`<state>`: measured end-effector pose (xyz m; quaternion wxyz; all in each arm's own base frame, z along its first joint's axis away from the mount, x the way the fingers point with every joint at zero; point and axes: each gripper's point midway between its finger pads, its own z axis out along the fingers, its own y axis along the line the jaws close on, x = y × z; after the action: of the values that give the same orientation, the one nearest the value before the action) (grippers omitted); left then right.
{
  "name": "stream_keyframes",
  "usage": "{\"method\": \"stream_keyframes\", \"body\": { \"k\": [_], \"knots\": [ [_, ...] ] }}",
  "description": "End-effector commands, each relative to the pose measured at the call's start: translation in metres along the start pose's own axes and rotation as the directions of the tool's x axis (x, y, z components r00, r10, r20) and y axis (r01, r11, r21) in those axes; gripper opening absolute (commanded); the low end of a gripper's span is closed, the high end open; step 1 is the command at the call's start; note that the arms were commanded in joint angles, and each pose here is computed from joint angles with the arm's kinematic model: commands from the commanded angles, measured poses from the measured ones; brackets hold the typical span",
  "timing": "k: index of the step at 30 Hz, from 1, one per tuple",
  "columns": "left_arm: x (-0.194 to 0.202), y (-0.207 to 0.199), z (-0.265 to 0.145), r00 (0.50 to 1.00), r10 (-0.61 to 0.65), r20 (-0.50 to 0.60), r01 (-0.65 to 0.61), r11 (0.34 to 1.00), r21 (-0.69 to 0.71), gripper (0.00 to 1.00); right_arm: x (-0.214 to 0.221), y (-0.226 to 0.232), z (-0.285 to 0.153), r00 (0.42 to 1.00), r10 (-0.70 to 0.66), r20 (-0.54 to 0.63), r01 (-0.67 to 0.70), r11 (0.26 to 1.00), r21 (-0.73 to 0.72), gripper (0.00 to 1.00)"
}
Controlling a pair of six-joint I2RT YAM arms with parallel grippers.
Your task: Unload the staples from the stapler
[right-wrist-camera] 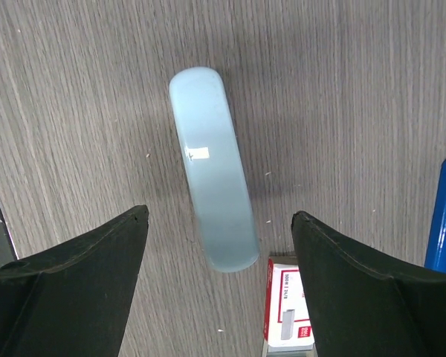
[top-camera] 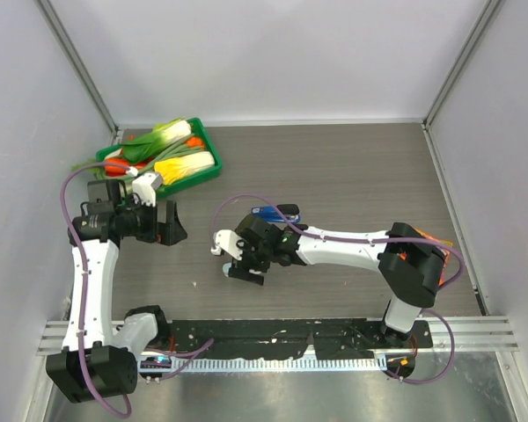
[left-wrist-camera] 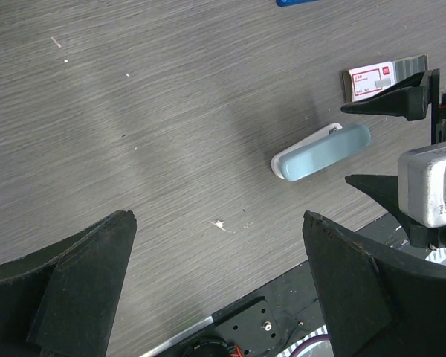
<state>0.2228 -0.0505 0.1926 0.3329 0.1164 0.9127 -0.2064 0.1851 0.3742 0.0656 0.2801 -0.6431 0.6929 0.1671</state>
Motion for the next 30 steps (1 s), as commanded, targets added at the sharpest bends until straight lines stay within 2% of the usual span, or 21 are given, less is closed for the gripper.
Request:
{"method": "stream_keyframes", "body": {
  "k": [1,6,14,17,18,20,21,22,28,30],
  "knots": [
    [-0.001,-0.003,0.000,0.999,0.027,0.021,-0.028,0.999,0.022,1.00,-0.028,-0.006,-0.003,0.997,-0.039,0.067,0.039,0.999,0.006,0.80],
    [0.002,-0.002,0.001,0.999,0.032,0.017,-0.033,0.999,0.022,1.00,-0.020,-0.006,0.004,0.999,-0.032,0.037,0.032,0.999,0.007,0.70],
    [-0.003,-0.001,-0.002,0.998,0.052,0.031,-0.053,0.999,0.009,1.00,-0.012,-0.007,0.010,0.999,-0.031,0.009,0.031,0.999,0.012,0.66],
    [-0.003,-0.001,-0.003,0.998,0.054,0.032,-0.054,0.999,0.004,1.00,-0.014,-0.008,0.013,0.999,-0.031,0.009,0.031,0.999,0.008,0.52],
    [-0.003,-0.001,-0.003,0.998,0.056,0.032,-0.056,0.998,0.003,1.00,-0.014,-0.007,0.013,1.000,-0.030,0.003,0.030,1.000,0.005,0.43],
    [-0.003,0.000,-0.003,0.998,0.056,0.032,-0.056,0.998,-0.002,1.00,-0.016,-0.010,0.014,1.000,-0.027,0.003,0.027,1.000,0.010,0.35],
    [-0.004,0.000,-0.003,0.998,0.057,0.033,-0.057,0.998,-0.004,1.00,-0.016,-0.010,0.014,1.000,-0.024,0.002,0.024,1.000,0.012,0.26],
    [-0.004,0.001,-0.003,0.998,0.054,0.033,-0.054,0.999,-0.008,1.00,-0.016,-0.011,0.015,1.000,-0.020,-0.001,0.020,1.000,0.016,0.21],
    [-0.006,0.005,-0.002,0.998,0.056,0.036,-0.055,0.998,-0.024,1.00,-0.028,-0.028,0.010,0.994,0.085,0.064,-0.090,0.993,0.079,0.02],
    [-0.006,0.003,-0.001,0.998,0.052,0.038,-0.051,0.999,-0.013,1.00,-0.040,-0.050,0.000,0.977,0.150,0.150,-0.173,0.973,0.150,0.01]
  ]
}}
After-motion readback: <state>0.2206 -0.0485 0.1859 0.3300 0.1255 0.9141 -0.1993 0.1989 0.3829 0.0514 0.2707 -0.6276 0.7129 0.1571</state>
